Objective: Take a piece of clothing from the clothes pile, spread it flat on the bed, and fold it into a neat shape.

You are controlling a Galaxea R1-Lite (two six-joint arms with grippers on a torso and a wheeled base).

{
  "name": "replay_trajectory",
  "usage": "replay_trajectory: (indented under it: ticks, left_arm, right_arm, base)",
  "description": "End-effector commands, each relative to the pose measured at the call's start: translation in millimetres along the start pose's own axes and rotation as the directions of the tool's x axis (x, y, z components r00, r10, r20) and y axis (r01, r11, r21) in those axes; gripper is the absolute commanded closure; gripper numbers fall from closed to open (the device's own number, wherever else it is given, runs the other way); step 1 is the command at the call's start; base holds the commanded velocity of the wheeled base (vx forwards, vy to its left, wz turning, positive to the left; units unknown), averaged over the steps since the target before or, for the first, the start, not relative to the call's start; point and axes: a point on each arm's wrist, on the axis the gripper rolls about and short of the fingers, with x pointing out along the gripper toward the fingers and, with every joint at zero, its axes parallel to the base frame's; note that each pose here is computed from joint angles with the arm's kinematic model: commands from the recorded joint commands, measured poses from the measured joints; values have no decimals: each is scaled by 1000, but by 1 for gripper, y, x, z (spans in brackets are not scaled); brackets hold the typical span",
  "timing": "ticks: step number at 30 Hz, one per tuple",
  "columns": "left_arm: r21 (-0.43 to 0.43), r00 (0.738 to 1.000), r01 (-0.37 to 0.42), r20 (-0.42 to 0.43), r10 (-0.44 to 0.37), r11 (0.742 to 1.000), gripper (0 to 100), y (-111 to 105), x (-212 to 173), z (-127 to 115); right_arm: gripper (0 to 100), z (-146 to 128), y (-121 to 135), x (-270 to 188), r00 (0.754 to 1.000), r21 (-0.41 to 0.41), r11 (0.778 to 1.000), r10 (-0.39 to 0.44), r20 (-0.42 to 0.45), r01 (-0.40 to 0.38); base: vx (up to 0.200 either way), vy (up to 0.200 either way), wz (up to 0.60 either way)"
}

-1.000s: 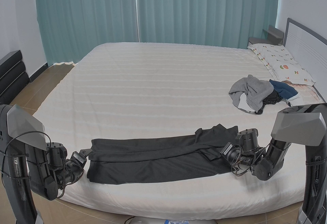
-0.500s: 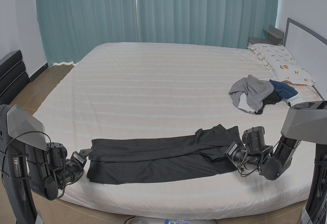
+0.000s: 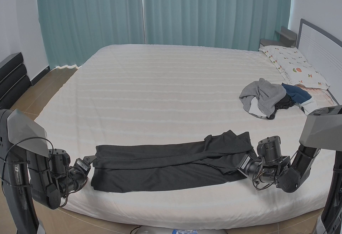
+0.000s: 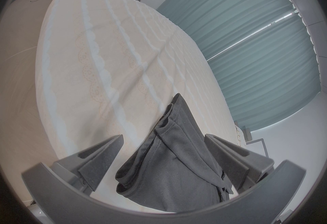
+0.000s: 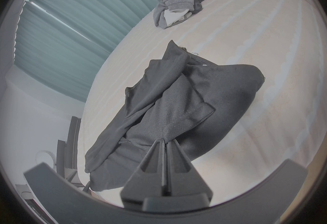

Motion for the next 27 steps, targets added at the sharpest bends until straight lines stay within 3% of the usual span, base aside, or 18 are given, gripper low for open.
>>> replay_trajectory:
  ticks: [1, 4, 5, 9, 19, 27]
  left_arm:
    - [1, 1000, 13, 7, -13, 1000, 0, -1, 0, 1]
    - [1, 1000, 13, 7, -13, 1000, 0, -1, 0, 1]
    - [2, 1000, 13, 7, -13, 1000, 0, -1, 0, 1]
    - [2, 1000, 13, 7, -13, 1000, 0, -1, 0, 1]
    - [10, 1000, 8, 6, -8, 1000, 0, 0, 0, 0]
    - [10, 1000, 9, 5, -9, 1000, 0, 0, 1, 0]
  right_arm:
    - [100, -2, -1, -2, 1000, -14, 1000, -6, -6, 5]
    - [100, -7, -5, 1, 999, -36, 999, -25, -24, 24]
    - [0, -8, -8, 1, 999, -42, 999, -33, -28, 32]
    - [0, -9, -10, 0, 999, -67, 997, -40, -34, 37]
    - [0, 31, -11, -14, 997, -29, 999, -11, 76, 14]
    - [0, 37, -5, -17, 997, 15, 997, 72, 34, -73]
  base:
    - [0, 0, 0]
    - [0, 0, 0]
    - [0, 0, 0]
    - [0, 0, 0]
    - [0, 0, 0]
    - [0, 0, 0]
